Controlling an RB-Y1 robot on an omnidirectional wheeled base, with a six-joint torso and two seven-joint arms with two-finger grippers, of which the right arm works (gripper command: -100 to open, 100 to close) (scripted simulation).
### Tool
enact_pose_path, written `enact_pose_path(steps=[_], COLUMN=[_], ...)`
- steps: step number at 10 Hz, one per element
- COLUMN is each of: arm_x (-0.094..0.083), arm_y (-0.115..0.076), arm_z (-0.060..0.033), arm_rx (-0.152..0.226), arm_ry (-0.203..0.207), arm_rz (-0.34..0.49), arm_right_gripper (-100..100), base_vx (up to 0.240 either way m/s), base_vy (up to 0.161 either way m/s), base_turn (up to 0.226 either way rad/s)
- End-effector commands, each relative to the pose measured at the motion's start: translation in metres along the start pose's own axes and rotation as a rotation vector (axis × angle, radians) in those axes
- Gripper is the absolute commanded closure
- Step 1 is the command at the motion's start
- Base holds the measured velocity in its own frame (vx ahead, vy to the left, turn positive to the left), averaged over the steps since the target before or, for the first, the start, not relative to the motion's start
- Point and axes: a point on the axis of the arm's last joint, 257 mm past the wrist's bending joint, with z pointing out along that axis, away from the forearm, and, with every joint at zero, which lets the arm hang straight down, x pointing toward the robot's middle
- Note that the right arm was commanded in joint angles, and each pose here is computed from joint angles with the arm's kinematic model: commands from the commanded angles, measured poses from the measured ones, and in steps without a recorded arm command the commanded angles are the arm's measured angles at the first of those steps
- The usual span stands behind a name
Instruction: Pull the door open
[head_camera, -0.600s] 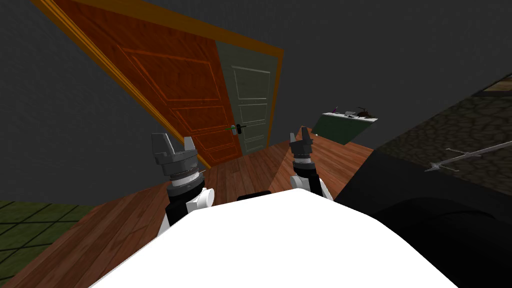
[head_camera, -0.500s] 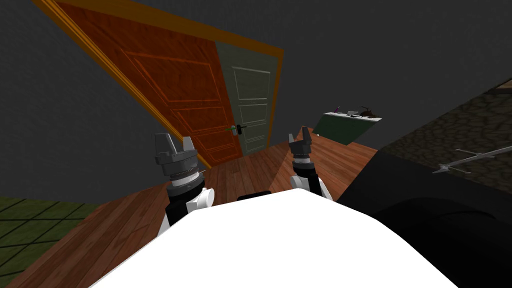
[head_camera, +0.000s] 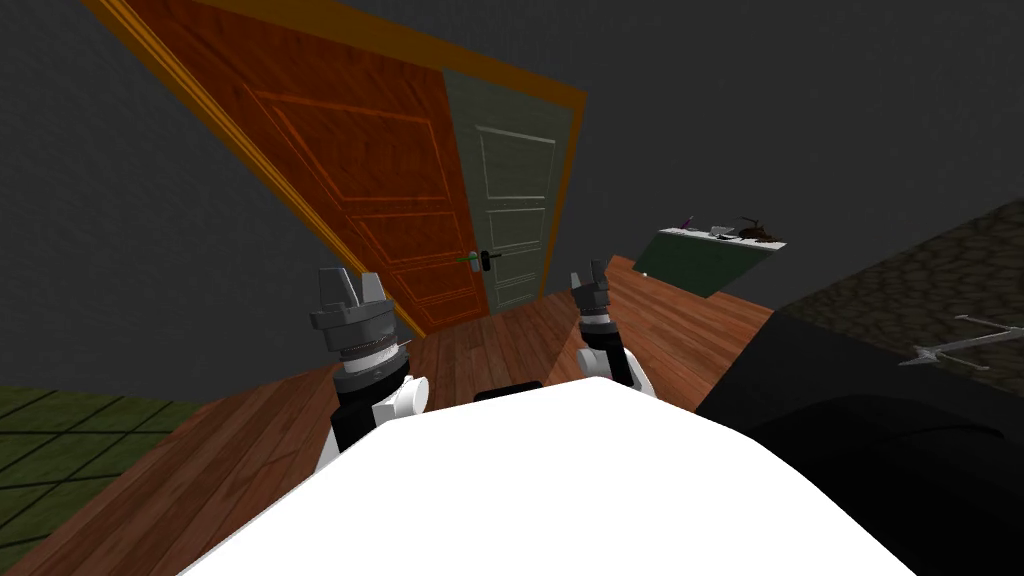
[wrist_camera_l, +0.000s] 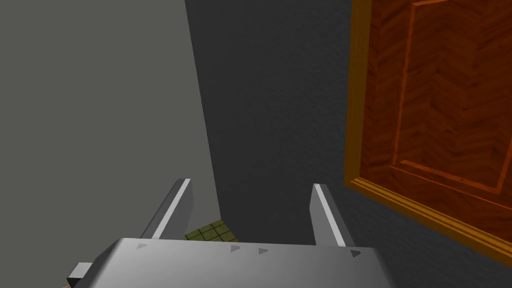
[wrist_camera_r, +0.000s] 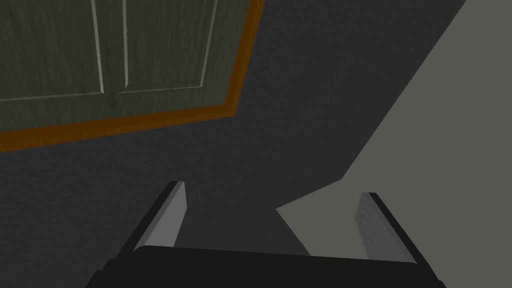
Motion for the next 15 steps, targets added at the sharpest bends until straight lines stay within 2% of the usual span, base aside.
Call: enact_pose_path(steps=[1, 3, 15], arm_x=[0.000, -0.001, -0.009], arm_y=[-0.017, -0.036, -0.125], arm_z=[-0.0014, -0.0023, -0.0108], arm_rx=[0.033, 0.067, 0.229], arm_ry=[0.007, 0.012, 0.025], arm_rz=[0.002, 0.003, 0.009], arm_right_gripper=[-100, -100, -100], base_vx=[0.159, 0.142, 0.105], base_vy=[0.035, 0.047, 0.031], base_turn=[0.112, 0.066, 0.063])
